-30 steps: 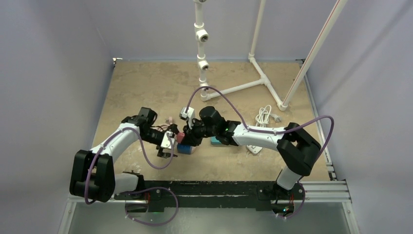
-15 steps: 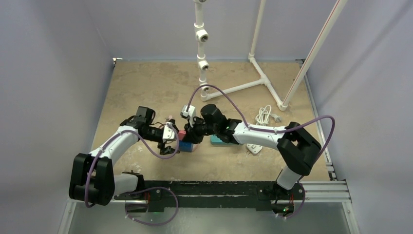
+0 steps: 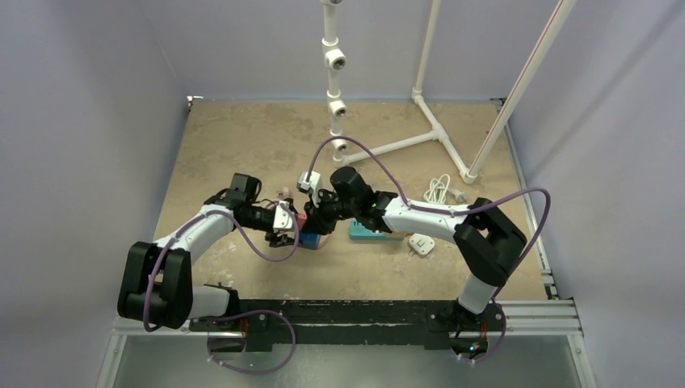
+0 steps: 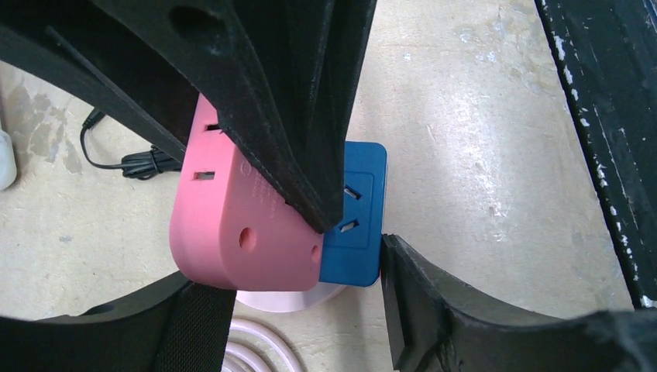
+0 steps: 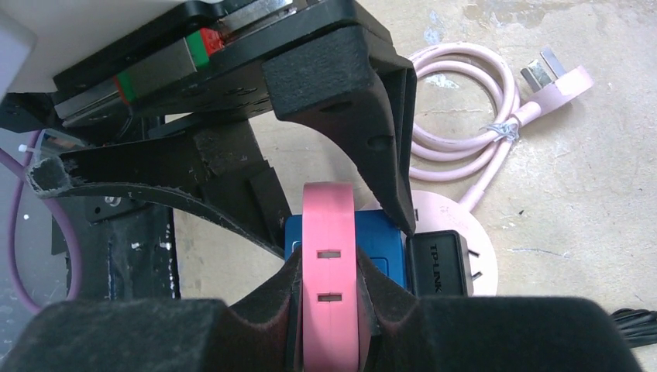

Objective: Insert the plug
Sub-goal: Insert the plug into the socket.

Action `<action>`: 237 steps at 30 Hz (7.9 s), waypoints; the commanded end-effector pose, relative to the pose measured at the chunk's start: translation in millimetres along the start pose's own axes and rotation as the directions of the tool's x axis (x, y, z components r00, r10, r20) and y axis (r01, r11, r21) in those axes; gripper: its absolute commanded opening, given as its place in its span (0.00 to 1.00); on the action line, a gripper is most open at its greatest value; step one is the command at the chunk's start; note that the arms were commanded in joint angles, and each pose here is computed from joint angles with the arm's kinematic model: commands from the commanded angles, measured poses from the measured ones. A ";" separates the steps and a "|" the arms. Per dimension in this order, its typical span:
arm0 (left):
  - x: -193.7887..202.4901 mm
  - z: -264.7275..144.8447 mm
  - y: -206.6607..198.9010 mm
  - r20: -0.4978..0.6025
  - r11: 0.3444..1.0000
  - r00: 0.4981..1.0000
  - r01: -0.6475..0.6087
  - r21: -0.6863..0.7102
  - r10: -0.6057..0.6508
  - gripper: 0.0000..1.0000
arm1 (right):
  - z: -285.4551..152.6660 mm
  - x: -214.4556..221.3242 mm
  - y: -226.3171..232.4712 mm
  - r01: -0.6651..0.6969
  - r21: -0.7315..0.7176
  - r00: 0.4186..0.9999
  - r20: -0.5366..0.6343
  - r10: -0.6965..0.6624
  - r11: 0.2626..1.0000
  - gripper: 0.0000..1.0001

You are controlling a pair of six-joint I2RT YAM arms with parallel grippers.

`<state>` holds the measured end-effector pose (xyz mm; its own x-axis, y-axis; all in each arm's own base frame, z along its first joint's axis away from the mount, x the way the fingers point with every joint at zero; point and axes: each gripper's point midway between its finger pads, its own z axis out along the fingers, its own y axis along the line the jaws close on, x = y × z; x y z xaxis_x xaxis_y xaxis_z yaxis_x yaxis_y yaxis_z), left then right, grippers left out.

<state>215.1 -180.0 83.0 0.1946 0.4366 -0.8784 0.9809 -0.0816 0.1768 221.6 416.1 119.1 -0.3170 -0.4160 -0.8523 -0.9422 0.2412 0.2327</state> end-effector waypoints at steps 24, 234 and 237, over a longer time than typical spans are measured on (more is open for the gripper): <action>0.3 3.6 -14.1 -0.020 0.997 0.999 0.042 0.066 -0.041 0.00 | -25.8 -28.3 -27.7 0.053 0.176 0.990 0.121 -0.075 0.983 0.61; 25.4 -3.8 -16.0 -0.098 0.999 0.995 0.038 0.037 -0.035 0.63 | 7.8 76.5 29.8 0.153 0.033 0.963 -0.231 -0.141 0.988 0.00; 30.4 -5.0 -18.0 -0.117 0.998 0.992 0.044 0.034 -0.040 0.57 | 6.7 76.6 36.3 0.138 0.005 0.965 -0.226 -0.134 0.990 0.00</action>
<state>204.8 -177.8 83.4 0.1962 0.4233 -0.8845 0.9799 -0.1190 0.1604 207.7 436.3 124.6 -0.0842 -0.4402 -0.8940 -0.9736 0.2272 -0.0202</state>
